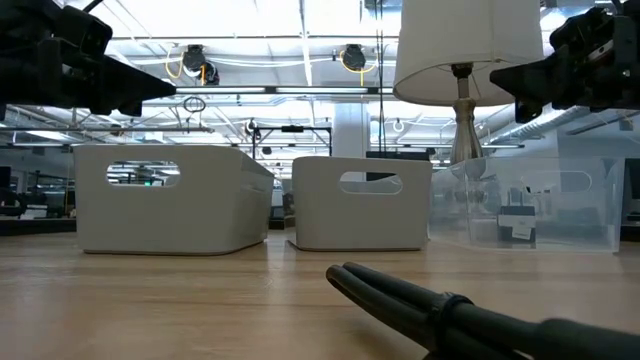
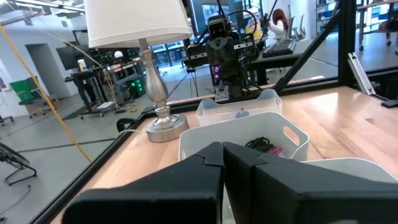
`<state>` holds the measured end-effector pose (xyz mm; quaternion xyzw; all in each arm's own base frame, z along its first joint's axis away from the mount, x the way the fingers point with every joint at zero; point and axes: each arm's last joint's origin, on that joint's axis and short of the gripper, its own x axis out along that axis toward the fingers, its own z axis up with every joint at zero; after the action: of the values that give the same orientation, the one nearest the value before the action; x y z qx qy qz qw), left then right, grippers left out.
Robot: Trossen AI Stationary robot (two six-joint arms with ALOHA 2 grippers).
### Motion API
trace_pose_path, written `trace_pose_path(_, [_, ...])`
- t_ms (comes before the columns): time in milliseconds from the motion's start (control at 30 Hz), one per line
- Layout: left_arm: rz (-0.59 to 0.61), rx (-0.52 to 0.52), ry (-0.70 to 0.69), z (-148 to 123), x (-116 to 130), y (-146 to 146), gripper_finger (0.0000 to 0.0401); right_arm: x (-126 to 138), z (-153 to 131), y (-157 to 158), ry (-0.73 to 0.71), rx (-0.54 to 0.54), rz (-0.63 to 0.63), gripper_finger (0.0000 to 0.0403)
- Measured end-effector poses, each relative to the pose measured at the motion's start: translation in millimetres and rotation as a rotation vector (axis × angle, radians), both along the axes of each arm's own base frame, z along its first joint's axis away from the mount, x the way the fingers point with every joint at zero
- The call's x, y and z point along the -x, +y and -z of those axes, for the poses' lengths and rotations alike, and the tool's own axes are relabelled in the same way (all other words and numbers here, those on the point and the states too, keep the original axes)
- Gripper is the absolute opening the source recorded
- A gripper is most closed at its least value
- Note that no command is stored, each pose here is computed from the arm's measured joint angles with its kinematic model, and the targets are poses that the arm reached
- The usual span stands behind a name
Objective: Pick and place items into bin
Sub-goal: Put the black charger cable into the right gray bin
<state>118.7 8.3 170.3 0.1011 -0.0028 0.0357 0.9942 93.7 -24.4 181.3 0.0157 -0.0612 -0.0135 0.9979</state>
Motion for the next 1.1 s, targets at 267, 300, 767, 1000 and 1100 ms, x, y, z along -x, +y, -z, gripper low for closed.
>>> trace_pose_path(267, [0.0,-0.002,0.0,0.0,0.0,0.0,0.0037,-0.3,2.2,-0.1,0.024,0.058,0.007,0.0001])
trace_pose_path(300, [0.0,-0.002,0.0,0.0,0.0,0.0,0.0041,-0.3,2.2,-0.1,0.024,0.065,0.008,0.0001])
trace_pose_path(767, [-0.003,0.147,-0.081,-12.7,-0.7,-0.2,0.0049,0.2,-1.3,0.0,-0.009,0.121,0.017,0.0004])
trace_pose_path(1000, [0.071,0.085,0.108,-42.0,-25.0,-23.4,0.0021,0.8,-5.6,0.2,-0.052,0.138,0.021,0.0004])
trace_pose_path(1100, [0.112,0.047,0.182,-55.0,-45.9,-40.4,0.0005,0.8,-5.6,0.2,-0.052,0.138,0.021,0.0004])
